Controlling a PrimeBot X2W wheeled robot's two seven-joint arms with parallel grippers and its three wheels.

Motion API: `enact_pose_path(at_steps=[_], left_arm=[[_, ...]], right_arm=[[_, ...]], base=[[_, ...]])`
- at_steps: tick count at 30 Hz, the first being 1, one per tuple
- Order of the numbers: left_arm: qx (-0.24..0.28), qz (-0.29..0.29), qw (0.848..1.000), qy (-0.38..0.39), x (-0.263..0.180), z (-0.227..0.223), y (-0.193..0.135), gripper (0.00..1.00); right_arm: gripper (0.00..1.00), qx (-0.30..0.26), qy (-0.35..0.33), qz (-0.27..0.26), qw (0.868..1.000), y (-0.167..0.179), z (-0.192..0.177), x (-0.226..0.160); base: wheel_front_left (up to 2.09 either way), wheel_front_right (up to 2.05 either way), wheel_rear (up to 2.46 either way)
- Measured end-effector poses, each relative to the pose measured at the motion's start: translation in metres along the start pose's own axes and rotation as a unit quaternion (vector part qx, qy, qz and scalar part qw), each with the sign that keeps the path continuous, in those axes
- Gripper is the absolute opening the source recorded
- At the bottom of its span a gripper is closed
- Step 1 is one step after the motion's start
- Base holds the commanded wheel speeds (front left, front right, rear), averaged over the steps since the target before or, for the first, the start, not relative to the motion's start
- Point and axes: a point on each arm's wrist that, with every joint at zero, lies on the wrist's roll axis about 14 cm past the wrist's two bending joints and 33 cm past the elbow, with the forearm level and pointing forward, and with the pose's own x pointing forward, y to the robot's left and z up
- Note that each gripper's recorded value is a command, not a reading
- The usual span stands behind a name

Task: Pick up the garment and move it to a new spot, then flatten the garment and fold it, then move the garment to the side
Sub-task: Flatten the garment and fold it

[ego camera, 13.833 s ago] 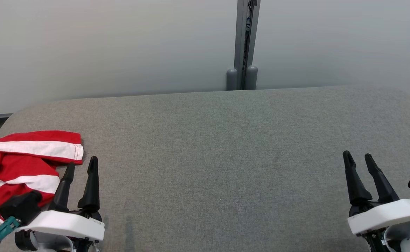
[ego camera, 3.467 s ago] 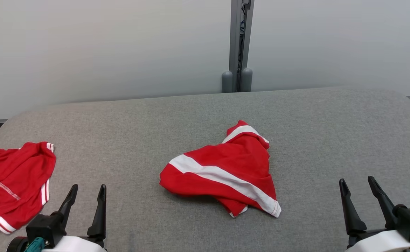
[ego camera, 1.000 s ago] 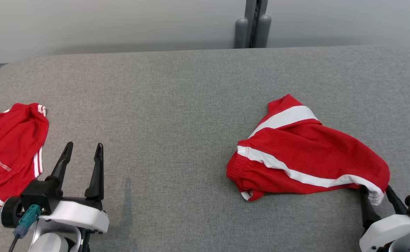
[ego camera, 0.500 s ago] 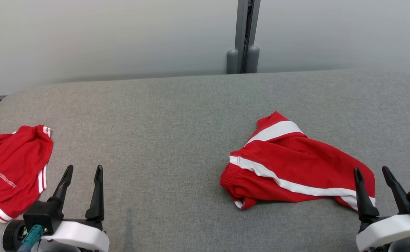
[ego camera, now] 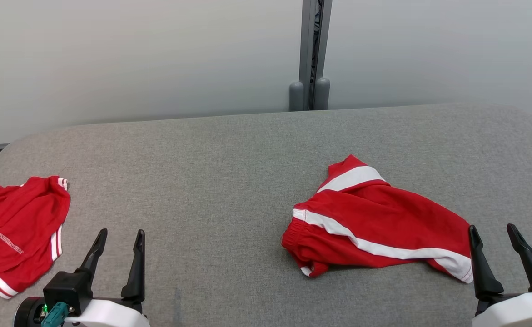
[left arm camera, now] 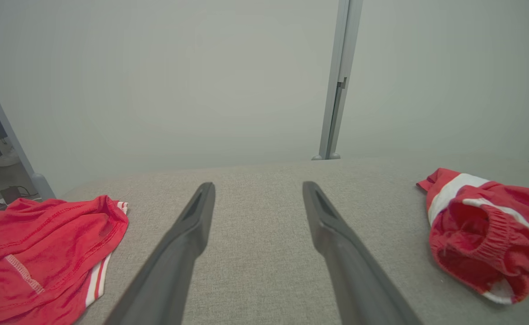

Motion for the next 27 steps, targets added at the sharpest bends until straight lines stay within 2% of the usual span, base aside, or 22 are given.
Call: enact_pose_path(at_steps=[9,14,20,27], left_arm=[[0.001,-0.009,1.0,0.007,0.0,-0.003,-0.005,1.0],[0.001,-0.045,0.999,0.005,0.008,0.003,-0.024,1.0],[-0.007,-0.14,0.99,0.002,0.039,0.019,-0.08,1.0],[-0.023,-0.262,0.963,0.06,0.058,0.003,-0.164,1.0]], right_arm=[[1.0,0.014,0.003,-0.001,1.0,0.0,-0.002,-0.002],[1.0,0.02,0.004,0.0,1.0,0.001,-0.004,-0.001],[1.0,0.022,0.013,0.006,1.0,0.005,-0.01,0.007],[1.0,0.027,0.021,0.0,0.999,0.003,-0.017,0.012]], base=[[0.0,0.0,0.0],[0.0,0.0,0.0],[0.0,0.0,0.0],[0.0,0.0,0.0]])
